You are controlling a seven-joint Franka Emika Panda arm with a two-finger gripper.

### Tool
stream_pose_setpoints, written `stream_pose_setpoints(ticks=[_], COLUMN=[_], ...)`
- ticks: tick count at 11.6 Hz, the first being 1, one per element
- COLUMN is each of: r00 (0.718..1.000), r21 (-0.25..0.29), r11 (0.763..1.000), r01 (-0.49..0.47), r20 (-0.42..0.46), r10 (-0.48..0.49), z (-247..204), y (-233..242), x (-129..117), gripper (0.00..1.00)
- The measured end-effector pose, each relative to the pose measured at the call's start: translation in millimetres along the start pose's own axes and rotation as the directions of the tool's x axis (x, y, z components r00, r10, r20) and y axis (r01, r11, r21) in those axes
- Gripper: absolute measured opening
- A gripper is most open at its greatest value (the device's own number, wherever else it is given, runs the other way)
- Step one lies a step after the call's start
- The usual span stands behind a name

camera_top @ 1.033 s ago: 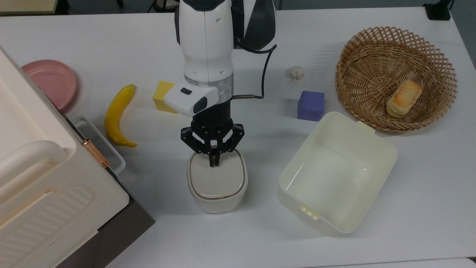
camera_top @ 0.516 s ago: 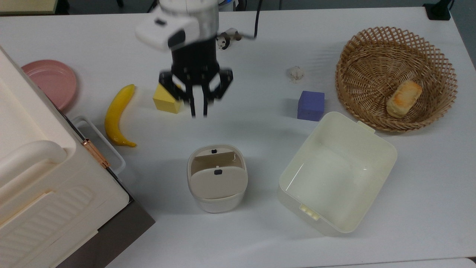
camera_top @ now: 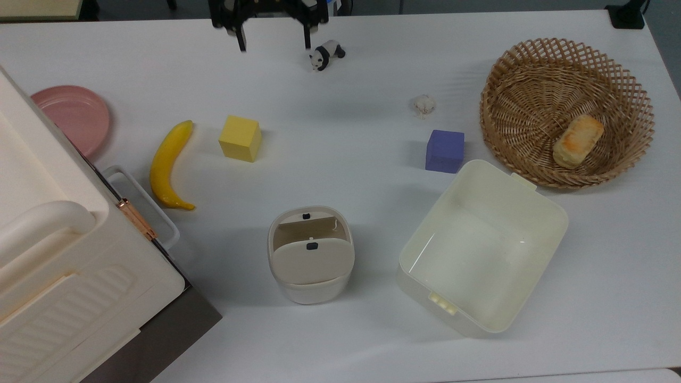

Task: Open the trash can

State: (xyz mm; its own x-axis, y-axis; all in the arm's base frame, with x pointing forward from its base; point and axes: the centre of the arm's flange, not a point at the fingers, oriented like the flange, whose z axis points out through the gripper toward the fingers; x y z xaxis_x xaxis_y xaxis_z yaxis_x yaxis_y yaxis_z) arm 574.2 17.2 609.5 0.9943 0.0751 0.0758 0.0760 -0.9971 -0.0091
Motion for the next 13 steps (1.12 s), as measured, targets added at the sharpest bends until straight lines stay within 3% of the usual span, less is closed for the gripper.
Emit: stream_pose_setpoints(ticks=[3, 6, 13], r00=[0.999, 0.997, 0.997], r21=[0.000, -0.027, -0.030], r11=[1.000, 1.000, 1.000], r01=[-0.011, -0.012, -0.002], r20=[0.042, 0.070, 0.079], r10=[0.011, 0.014, 0.004], z=[-4, 8, 11], y=[8, 13, 43], x=[-18, -21, -25], gripper=[1.00, 1.00, 1.00])
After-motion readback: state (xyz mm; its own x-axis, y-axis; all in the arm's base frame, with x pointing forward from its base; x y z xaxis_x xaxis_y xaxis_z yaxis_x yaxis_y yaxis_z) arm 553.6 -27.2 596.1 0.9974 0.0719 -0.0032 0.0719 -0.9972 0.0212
